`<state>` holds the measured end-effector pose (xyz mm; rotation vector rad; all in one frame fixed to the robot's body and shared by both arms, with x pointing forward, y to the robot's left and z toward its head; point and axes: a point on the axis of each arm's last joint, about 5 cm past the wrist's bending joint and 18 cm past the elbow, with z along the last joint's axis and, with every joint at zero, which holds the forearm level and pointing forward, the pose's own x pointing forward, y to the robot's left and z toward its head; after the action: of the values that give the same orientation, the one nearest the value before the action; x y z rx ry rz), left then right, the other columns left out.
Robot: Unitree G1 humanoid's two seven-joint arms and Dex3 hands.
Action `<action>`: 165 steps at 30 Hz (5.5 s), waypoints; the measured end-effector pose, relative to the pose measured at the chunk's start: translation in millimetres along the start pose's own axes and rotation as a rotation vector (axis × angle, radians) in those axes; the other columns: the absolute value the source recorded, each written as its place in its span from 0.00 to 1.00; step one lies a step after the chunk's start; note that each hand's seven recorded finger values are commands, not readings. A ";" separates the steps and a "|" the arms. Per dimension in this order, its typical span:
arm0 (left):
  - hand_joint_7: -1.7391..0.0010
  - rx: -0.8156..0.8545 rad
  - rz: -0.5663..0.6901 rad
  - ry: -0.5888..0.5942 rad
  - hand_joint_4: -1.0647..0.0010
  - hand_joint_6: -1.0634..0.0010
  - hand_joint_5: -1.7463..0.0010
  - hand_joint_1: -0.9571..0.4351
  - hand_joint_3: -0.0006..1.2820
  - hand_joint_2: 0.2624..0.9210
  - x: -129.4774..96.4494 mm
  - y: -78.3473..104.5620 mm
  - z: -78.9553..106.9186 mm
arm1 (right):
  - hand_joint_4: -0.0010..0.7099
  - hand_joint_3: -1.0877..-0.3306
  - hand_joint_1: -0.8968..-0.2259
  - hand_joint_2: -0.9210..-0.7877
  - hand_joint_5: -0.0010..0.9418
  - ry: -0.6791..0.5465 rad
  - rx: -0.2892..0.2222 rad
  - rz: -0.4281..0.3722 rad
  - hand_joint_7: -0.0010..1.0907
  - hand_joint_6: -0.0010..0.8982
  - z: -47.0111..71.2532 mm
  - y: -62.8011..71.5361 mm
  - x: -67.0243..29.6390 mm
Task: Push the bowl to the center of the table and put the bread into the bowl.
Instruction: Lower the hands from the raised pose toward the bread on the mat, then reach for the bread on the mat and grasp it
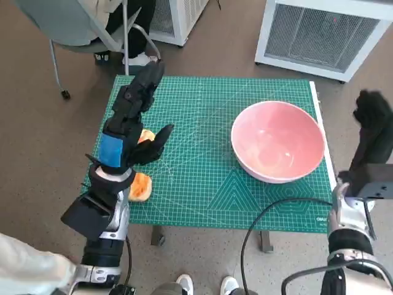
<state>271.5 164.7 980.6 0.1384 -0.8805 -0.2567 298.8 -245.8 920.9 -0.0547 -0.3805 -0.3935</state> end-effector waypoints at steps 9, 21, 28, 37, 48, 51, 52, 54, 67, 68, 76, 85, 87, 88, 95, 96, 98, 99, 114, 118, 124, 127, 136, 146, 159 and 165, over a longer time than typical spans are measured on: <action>0.87 0.003 0.008 0.004 0.72 0.74 1.00 0.39 0.34 1.00 -1.6 1.5 -0.2 | 0.29 0.28 0.60 0.00 0.07 0.177 0.065 -0.009 0.54 0.01 -13.2 7.8 -8.2; 0.88 0.006 0.014 0.020 0.72 0.73 1.00 0.39 0.34 1.00 -6.3 2.5 -1.1 | 0.35 0.27 0.63 0.00 0.08 0.325 0.150 0.040 0.58 0.04 -21.2 34.4 -16.2; 0.88 0.015 0.018 0.026 0.72 0.72 1.00 0.38 0.33 1.00 -9.5 4.7 -0.6 | 0.35 0.27 0.62 0.00 0.07 0.374 0.204 0.065 0.59 0.05 -21.3 50.2 -17.9; 0.89 0.025 0.017 0.019 0.72 0.72 1.00 0.38 0.33 1.00 -12.5 6.1 2.6 | 0.36 0.24 0.63 0.00 0.06 0.401 0.251 0.099 0.60 0.05 -17.0 69.6 -16.7; 0.91 0.044 0.022 0.033 0.73 0.70 1.00 0.38 0.33 1.00 -18.1 10.2 4.7 | 0.37 0.25 0.60 0.00 0.06 0.419 0.297 0.139 0.61 0.05 -9.2 90.6 -13.4; 0.91 0.049 0.025 0.035 0.73 0.70 1.00 0.38 0.33 1.00 -19.2 11.5 5.5 | 0.38 0.25 0.60 0.00 0.06 0.428 0.311 0.148 0.62 0.05 -6.8 96.8 -12.7; 0.91 0.051 0.026 0.036 0.73 0.70 1.00 0.38 0.33 1.00 -19.5 11.9 5.6 | 0.38 0.25 0.60 0.00 0.06 0.432 0.315 0.151 0.62 0.05 -6.3 98.9 -12.8; 0.91 0.053 0.028 0.040 0.73 0.70 1.00 0.38 0.33 1.00 -20.4 12.5 5.7 | 0.39 0.26 0.60 0.00 0.06 0.442 0.322 0.155 0.63 0.05 -5.0 103.3 -13.0; 0.93 0.063 0.040 0.059 0.72 0.68 1.00 0.37 0.33 1.00 -26.2 15.4 7.0 | 0.39 0.31 0.61 0.00 0.05 0.534 0.359 0.203 0.60 0.08 -2.5 124.5 -18.7; 0.93 0.064 0.042 0.059 0.72 0.68 1.00 0.38 0.32 1.00 -26.7 16.1 7.3 | 0.39 0.31 0.61 0.00 0.05 0.538 0.361 0.205 0.60 0.08 -2.4 125.3 -18.9; 0.94 0.071 0.066 0.078 0.73 0.67 1.00 0.39 0.32 1.00 -34.9 24.4 9.4 | 0.39 0.30 0.64 0.00 0.04 0.502 0.369 0.213 0.61 0.07 3.3 126.9 -13.1; 0.95 0.110 0.037 0.136 0.71 0.65 1.00 0.39 0.30 1.00 -48.2 39.0 17.2 | 0.41 0.28 0.58 0.00 0.04 0.288 0.295 0.226 0.68 0.01 17.2 120.8 0.9; 0.96 0.133 0.009 0.156 0.70 0.65 0.99 0.39 0.29 1.00 -51.0 44.7 21.4 | 0.42 0.28 0.56 0.00 0.04 0.205 0.273 0.240 0.67 0.01 23.1 120.0 4.9; 0.96 0.145 -0.006 0.164 0.70 0.65 0.99 0.39 0.29 1.00 -51.8 47.4 23.4 | 0.42 0.28 0.56 0.00 0.04 0.169 0.266 0.247 0.67 0.01 25.9 119.8 6.6; 0.97 0.335 -0.223 0.271 0.70 0.65 1.00 0.36 0.25 1.00 -53.7 80.1 50.2 | 0.44 0.30 0.49 0.00 0.04 -0.194 0.245 0.371 0.67 0.02 53.7 115.3 20.2; 0.97 0.368 -0.258 0.292 0.71 0.65 1.00 0.35 0.22 1.00 -52.7 84.5 55.0 | 0.45 0.30 0.49 0.00 0.05 -0.247 0.244 0.394 0.68 0.01 57.9 114.5 21.7; 0.97 0.427 -0.329 0.340 0.72 0.65 1.00 0.35 0.17 1.00 -49.9 91.9 64.9 | 0.46 0.32 0.48 0.00 0.05 -0.349 0.254 0.439 0.70 0.01 66.4 113.5 23.8; 0.97 0.460 -0.369 0.368 0.72 0.64 1.00 0.35 0.15 1.00 -48.2 95.1 70.2 | 0.46 0.33 0.48 0.00 0.05 -0.405 0.258 0.462 0.71 0.00 71.2 113.4 24.5; 0.99 0.663 -0.639 0.683 0.74 0.62 1.00 0.48 0.00 0.87 -41.2 94.8 98.1 | 0.47 0.34 0.43 0.00 0.07 -0.733 0.257 0.669 0.76 0.00 95.3 117.3 10.6; 1.00 0.675 -0.700 0.737 0.76 0.64 1.00 0.54 0.00 0.84 -41.7 90.5 97.2 | 0.46 0.32 0.44 0.00 0.07 -0.740 0.248 0.681 0.75 0.00 94.4 117.0 7.8; 1.00 0.668 -0.784 0.819 0.78 0.66 1.00 0.66 0.00 0.81 -41.8 84.8 93.1 | 0.42 0.30 0.45 0.00 0.07 -0.742 0.230 0.695 0.71 0.00 92.7 117.2 4.2; 1.00 0.664 -0.815 0.847 0.79 0.67 1.00 0.69 0.00 0.81 -41.9 81.8 90.1 | 0.42 0.29 0.45 0.00 0.07 -0.740 0.228 0.692 0.71 0.00 92.8 117.0 4.2; 1.00 0.700 -0.875 0.874 0.79 0.67 1.00 0.71 0.00 0.80 -36.2 74.4 80.8 | 0.41 0.28 0.46 0.00 0.07 -0.736 0.218 0.694 0.71 0.00 92.8 117.4 4.1; 1.00 0.755 -0.878 0.929 0.79 0.67 1.00 0.73 0.00 0.81 -33.2 72.0 66.8 | 0.41 0.28 0.45 0.00 0.08 -0.732 0.224 0.690 0.71 0.00 92.8 117.0 3.9; 1.00 0.808 -0.867 1.005 0.79 0.67 1.00 0.71 0.01 0.83 -37.9 67.9 42.0 | 0.40 0.28 0.46 0.00 0.08 -0.707 0.232 0.686 0.71 0.00 88.0 115.2 1.1; 0.99 0.823 -0.860 1.030 0.76 0.65 0.99 0.70 0.01 0.85 -38.7 66.7 31.5 | 0.40 0.28 0.46 0.00 0.09 -0.707 0.231 0.688 0.71 0.00 87.6 115.1 0.0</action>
<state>234.5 239.1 986.7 1.3084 0.2068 -0.5347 312.2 -128.6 1004.6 -0.0946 -1.0611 0.3736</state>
